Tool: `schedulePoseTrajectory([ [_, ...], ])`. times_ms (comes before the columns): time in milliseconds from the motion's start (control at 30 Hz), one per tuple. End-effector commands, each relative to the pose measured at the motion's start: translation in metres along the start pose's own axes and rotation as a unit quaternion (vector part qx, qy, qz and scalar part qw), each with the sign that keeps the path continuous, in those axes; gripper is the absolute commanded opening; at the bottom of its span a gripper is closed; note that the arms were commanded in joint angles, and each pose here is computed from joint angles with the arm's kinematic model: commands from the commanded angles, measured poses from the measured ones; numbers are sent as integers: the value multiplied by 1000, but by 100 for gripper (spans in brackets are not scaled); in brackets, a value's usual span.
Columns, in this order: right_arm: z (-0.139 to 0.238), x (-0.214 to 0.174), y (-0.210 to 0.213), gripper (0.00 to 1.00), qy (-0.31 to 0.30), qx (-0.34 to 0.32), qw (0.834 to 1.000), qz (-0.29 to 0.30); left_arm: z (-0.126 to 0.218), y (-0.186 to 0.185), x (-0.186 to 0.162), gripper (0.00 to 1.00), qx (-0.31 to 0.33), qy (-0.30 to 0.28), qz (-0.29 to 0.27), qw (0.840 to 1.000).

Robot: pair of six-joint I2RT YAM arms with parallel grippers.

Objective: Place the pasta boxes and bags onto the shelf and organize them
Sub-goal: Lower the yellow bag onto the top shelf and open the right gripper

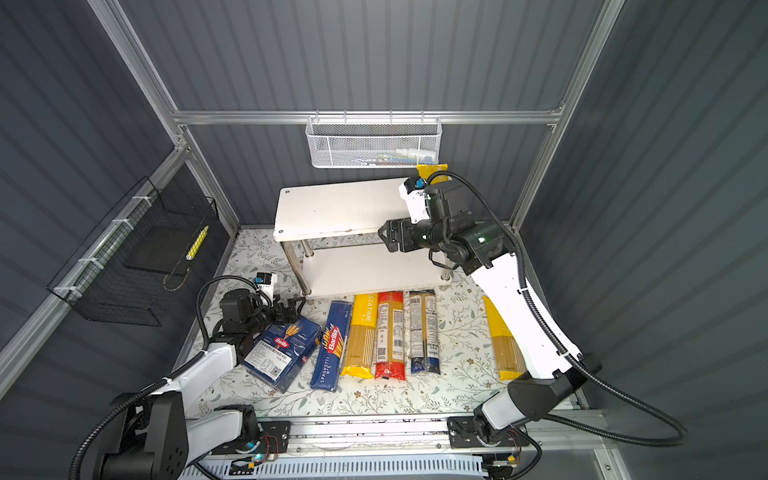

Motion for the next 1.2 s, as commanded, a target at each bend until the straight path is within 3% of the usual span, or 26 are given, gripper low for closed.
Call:
schedulePoseTrajectory([
  [0,0,-3,-2,87,18,-19,1000,6,2,-2,4,99,1,-5,-9,1000],
  [833,7,-3,-24,92,22,-151,988,33,5,-3,3,99,2,-8,-10,1000],
  [967,7,2,-19,92,17,-133,990,35,5,-3,3,99,2,-7,-9,1000],
  [1167,14,4,2,92,8,-46,998,46,5,-3,2,99,2,-6,-10,1000],
])
Point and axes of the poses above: each gripper's point midway between its finger pads, its own z axis back along the fingers, its own y axis along the line the jaws close on, x = y × z, the point moved 7 cm from there along z, back along the fingers, and after that the axes turned 7 degrees about -z, right-handed, at the moved point
